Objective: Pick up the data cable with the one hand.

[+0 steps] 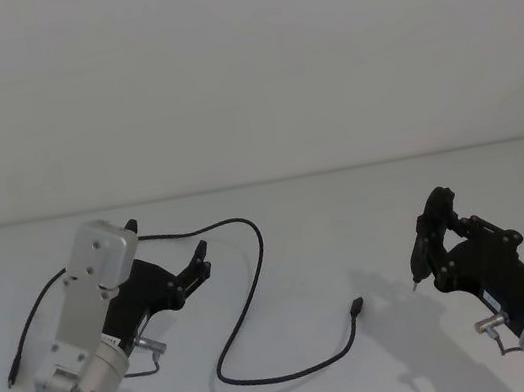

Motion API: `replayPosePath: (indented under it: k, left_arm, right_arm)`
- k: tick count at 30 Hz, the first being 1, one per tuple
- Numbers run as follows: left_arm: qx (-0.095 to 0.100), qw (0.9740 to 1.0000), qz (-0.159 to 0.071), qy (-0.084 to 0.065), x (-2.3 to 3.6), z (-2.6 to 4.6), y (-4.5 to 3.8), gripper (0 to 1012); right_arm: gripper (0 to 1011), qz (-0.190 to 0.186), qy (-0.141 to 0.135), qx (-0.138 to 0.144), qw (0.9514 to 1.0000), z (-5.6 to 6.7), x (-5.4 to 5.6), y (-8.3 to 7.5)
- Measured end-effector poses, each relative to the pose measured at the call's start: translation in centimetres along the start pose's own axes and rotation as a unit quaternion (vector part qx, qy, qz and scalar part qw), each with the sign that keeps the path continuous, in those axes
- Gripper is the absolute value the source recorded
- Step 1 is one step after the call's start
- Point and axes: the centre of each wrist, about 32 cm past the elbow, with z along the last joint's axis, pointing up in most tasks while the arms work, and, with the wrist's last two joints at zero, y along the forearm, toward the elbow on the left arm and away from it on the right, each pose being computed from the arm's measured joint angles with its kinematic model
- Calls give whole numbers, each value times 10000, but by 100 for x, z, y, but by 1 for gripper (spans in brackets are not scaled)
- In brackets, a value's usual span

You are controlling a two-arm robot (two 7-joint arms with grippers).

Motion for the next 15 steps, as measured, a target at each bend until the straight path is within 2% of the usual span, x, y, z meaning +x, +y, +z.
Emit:
replayPosePath:
  k: [15]
  left_arm:
    - [0,10000,0,0,0,0,0,1001]
  right_arm:
    - [279,0,0,0,10000,0,0,0]
